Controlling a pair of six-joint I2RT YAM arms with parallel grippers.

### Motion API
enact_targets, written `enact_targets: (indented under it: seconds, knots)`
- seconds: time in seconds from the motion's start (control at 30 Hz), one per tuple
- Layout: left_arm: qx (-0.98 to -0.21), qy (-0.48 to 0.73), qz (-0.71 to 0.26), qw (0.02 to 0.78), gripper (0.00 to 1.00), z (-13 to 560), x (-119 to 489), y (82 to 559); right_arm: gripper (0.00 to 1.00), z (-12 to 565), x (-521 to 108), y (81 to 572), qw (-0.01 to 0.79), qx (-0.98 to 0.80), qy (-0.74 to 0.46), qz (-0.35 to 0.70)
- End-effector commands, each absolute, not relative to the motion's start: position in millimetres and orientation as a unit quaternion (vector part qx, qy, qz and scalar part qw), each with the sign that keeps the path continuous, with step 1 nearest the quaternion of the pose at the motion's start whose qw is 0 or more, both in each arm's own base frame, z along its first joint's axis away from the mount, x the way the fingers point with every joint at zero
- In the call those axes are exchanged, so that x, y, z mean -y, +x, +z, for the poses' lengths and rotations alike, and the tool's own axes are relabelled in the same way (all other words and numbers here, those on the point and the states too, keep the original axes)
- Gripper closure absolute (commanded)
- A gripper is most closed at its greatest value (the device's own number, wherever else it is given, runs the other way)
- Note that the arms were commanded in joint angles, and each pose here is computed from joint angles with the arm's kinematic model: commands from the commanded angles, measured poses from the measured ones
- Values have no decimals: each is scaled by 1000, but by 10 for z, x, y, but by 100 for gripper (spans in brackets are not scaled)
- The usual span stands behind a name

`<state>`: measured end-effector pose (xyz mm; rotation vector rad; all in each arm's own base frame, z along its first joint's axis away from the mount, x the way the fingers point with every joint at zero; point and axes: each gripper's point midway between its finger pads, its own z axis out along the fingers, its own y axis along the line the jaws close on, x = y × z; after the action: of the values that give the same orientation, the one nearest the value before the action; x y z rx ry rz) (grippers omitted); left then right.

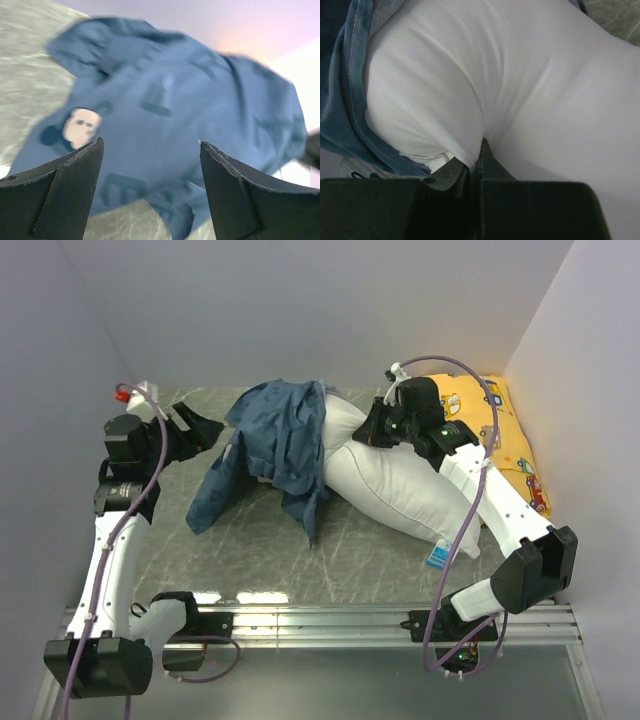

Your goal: Remove the pillowcase from the pillow

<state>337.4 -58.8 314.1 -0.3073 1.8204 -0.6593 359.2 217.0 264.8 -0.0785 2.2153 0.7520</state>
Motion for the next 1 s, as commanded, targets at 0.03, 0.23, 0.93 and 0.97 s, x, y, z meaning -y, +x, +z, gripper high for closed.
enact_targets:
  seconds: [0.03, 0.23, 0.93, 0.97]
  knots:
    - [-773, -56, -290, 562, 16, 3201, 837, 3377, 100, 2916, -1967, 3792, 448, -855, -5, 261]
    - [-783, -25, -302, 543, 17, 3057, 1118, 3368, 100, 2900, -1997, 3793, 446, -856, -8, 261]
    - [-805, -88, -287, 511, 100, 2670, 1094, 3550, 100, 2967, -1986, 3773, 452, -853, -10, 261]
    - [-808, -114, -259, 517, 100, 2638, 973, 3584, 100, 2966, -1975, 3768, 453, -853, -8, 259]
